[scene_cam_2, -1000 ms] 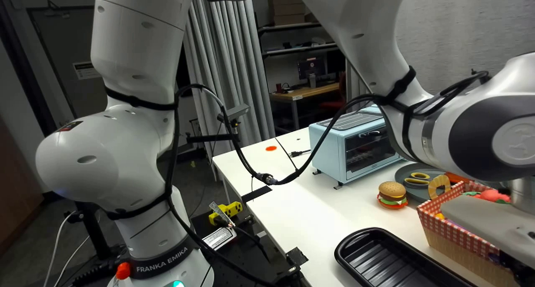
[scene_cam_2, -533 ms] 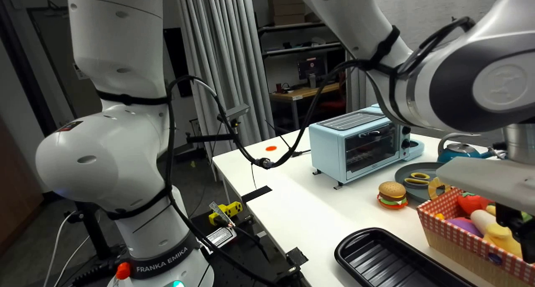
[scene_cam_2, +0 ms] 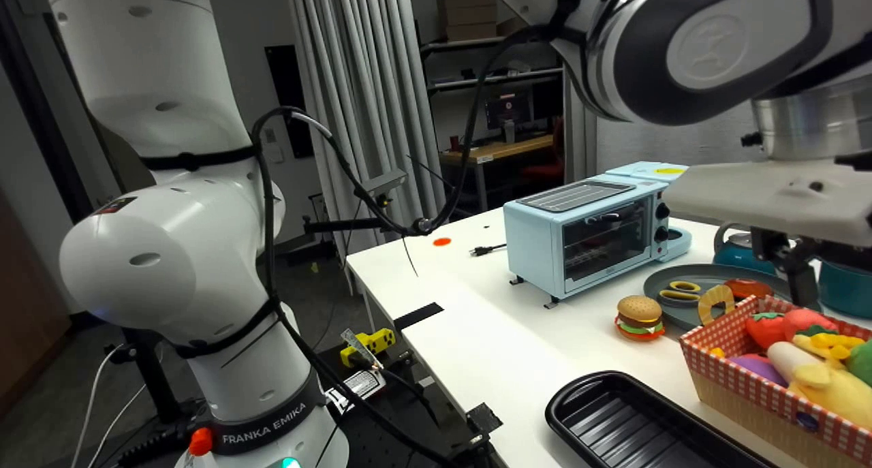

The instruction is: Pour the contents of the green cup into the brown box

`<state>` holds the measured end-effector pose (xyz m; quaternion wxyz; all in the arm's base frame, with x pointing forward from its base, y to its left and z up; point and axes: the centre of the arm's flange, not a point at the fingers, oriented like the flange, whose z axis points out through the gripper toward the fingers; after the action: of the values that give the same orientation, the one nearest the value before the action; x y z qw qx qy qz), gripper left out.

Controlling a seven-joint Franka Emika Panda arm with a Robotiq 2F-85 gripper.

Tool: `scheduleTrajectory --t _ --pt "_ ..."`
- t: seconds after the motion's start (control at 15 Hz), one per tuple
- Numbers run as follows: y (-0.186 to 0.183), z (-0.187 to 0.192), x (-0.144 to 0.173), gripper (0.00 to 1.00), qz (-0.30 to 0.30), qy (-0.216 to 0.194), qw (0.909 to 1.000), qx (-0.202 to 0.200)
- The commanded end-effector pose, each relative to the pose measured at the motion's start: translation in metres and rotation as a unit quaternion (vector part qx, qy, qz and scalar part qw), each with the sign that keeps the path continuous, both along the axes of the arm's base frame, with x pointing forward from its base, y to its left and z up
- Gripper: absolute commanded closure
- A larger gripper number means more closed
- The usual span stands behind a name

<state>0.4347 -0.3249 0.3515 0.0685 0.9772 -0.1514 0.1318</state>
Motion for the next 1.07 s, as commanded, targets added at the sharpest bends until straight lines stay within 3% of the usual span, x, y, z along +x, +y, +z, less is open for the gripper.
scheduleTrajectory --t 0.0,0.47,0.8,0.87,1.0 --pt "0.033 0.027 0.009 0.00 0.021 -0.046 0.9986 0.014" --pt "0.077 0.041 0.041 0.00 0.039 -0.076 0.9961 0.021" --pt "0.084 0.059 0.043 0.00 0.045 -0.084 0.9950 0.031" --pt "0.082 0.044 0.048 0.00 0.047 -0.068 0.9964 0.020" --pt "0.082 0.051 0.048 0.00 0.047 -0.074 0.9960 0.020"
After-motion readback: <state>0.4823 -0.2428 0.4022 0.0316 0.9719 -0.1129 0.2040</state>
